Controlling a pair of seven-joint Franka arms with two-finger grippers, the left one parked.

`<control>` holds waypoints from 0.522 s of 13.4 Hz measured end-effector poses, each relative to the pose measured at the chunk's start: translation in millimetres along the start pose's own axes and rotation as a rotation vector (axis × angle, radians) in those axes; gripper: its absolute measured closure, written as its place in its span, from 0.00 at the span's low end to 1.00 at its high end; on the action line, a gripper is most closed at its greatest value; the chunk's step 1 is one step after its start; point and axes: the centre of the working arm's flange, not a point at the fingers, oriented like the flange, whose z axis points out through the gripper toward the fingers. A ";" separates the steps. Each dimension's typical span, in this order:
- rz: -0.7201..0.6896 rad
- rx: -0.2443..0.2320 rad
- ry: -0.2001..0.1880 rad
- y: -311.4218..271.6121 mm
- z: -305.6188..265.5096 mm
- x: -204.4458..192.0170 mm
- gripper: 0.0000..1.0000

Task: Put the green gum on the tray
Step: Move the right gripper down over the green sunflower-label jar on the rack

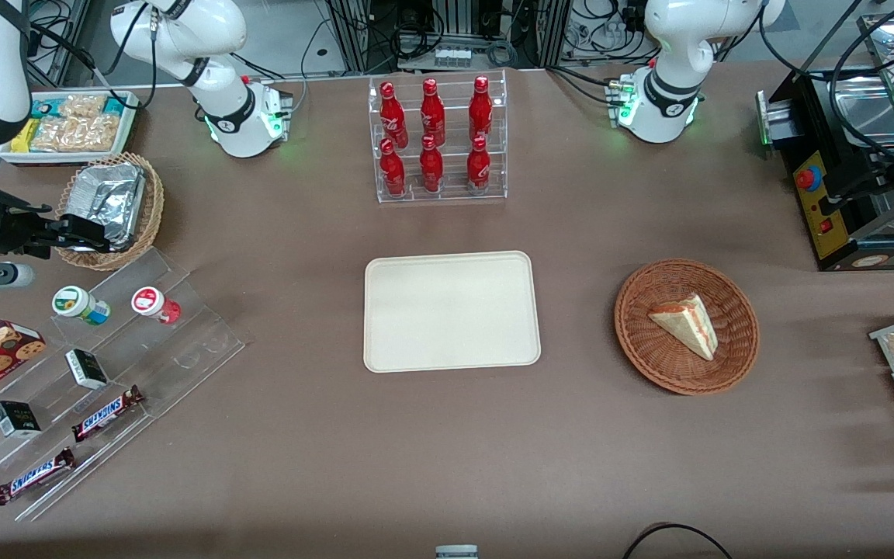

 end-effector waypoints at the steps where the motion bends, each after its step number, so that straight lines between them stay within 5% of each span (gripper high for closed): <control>1: 0.004 0.000 0.004 0.1 -0.4 0.4 0.00; 7: -0.136 -0.002 0.028 16.1 3.6 2.6 0.00</control>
